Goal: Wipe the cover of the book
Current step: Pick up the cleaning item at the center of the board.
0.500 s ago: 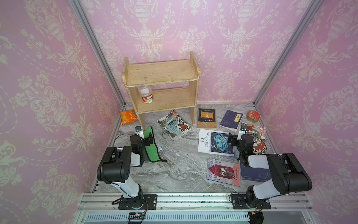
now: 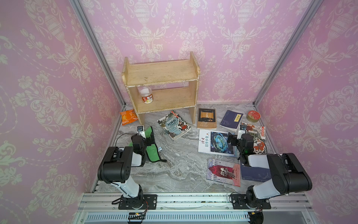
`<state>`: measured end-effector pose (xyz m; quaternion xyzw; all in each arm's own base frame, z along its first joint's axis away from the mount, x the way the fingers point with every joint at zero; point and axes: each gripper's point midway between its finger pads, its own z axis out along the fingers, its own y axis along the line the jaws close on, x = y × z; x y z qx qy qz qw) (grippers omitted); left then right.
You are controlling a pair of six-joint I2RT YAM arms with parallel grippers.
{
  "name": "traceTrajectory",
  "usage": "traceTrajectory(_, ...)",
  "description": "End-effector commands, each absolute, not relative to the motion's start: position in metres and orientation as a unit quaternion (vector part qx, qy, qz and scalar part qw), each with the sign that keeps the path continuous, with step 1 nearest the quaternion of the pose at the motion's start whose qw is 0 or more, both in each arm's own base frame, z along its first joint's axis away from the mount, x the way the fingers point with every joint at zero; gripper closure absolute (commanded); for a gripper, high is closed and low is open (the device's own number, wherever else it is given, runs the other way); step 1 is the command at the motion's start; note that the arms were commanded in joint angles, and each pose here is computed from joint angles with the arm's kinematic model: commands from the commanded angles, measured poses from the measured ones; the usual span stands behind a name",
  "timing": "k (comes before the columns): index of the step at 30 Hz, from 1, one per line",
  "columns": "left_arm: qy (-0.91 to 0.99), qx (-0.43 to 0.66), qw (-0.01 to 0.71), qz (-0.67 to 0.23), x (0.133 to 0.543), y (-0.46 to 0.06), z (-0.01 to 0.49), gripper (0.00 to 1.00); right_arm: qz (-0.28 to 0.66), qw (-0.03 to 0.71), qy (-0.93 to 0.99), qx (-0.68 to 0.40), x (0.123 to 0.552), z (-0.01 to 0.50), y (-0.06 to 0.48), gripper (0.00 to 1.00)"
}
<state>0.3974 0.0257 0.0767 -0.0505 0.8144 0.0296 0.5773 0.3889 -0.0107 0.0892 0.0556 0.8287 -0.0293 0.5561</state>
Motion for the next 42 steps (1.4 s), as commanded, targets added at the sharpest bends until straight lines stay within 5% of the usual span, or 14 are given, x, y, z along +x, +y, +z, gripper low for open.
traceTrajectory(1, 0.816, -0.054, 0.574, 0.040, 0.395, 0.031, 0.077, 0.01, -0.012, 0.556, 0.831, 0.034, 0.394, 0.094, -0.005, 0.00)
traceTrajectory(15, 0.819, -0.036, 0.571, 0.028, 0.396, 0.024, 0.080, 0.00, -0.024, 0.558, 0.828, 0.043, 0.392, 0.095, -0.009, 0.00)
traceTrajectory(23, 0.828, -0.074, 0.553, 0.048, 0.389, 0.034, 0.123, 0.01, -0.051, 0.538, 0.836, 0.094, 0.377, 0.127, -0.020, 0.00)
traceTrajectory(32, 0.859, -0.223, 0.462, 0.004, 0.335, 0.042, 0.136, 0.01, -0.054, 0.546, 0.832, 0.086, 0.364, 0.154, 0.000, 0.00)
traceTrajectory(37, 0.863, -0.338, 0.370, 0.066, 0.297, 0.071, 0.109, 0.01, -0.009, 0.536, 0.841, 0.081, 0.358, 0.163, 0.021, 0.00)
traceTrajectory(42, 0.871, -0.374, 0.312, 0.063, 0.299, 0.070, 0.073, 0.01, 0.051, 0.529, 0.844, 0.072, 0.351, 0.170, 0.044, 0.00)
